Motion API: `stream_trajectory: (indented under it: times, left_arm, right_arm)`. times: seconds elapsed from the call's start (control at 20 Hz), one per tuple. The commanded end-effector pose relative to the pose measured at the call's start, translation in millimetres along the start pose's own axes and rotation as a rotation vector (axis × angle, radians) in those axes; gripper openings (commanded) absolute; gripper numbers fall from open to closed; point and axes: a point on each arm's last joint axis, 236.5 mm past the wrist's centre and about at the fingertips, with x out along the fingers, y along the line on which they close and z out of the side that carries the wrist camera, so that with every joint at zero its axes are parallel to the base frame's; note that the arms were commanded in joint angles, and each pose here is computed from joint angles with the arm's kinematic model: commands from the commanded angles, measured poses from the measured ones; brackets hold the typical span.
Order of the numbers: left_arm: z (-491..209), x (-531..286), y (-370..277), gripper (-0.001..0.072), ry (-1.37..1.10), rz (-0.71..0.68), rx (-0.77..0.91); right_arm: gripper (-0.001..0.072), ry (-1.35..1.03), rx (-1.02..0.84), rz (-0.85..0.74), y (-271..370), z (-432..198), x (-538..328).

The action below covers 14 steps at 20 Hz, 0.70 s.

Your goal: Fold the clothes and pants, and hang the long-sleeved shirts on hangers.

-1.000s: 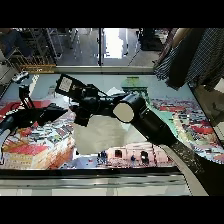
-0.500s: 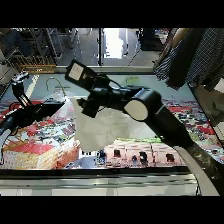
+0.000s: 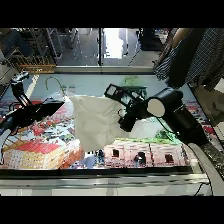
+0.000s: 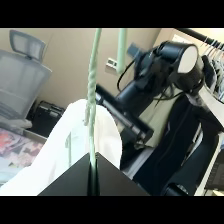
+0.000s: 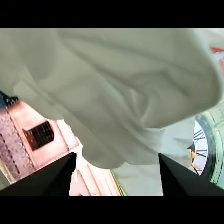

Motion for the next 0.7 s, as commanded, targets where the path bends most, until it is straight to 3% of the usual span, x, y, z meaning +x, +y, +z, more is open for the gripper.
stream_trajectory:
  times: [0.0, 0.2, 0.3, 0.4, 0.45, 0.5, 0.65]
  left_arm:
    - [0, 0, 1, 0.0011, -0.001, 0.006, 0.0]
    - [0, 0, 1, 0.0011, -0.001, 0.005, 0.0]
    - [0, 0, 1, 0.0011, -0.001, 0.005, 0.0]
    - [0, 0, 1, 0.0011, -0.001, 0.005, 0.0]
    - [0, 0, 1, 0.001, -0.001, 0.005, 0.0]
    - [0, 0, 1, 0.001, -0.001, 0.005, 0.0]
    - [0, 0, 1, 0.001, -0.001, 0.005, -0.001]
  right_arm:
    - [0.0607, 0.035, -0.111, -0.027, -6, -21, 34]
    - [0.0566, -0.135, -0.116, -0.147, -34, 17, 37]
    - [0.0343, -0.15, -0.116, -0.157, -35, 21, 36]
    - [0.0267, -0.147, -0.109, -0.139, -31, 20, 37]
    - [0.0168, -0.141, -0.107, -0.131, -30, 18, 37]
    - [0.002, -0.13, -0.107, -0.124, -28, 16, 37]
    - [0.0024, -0.1, -0.114, -0.12, -25, 6, 26]
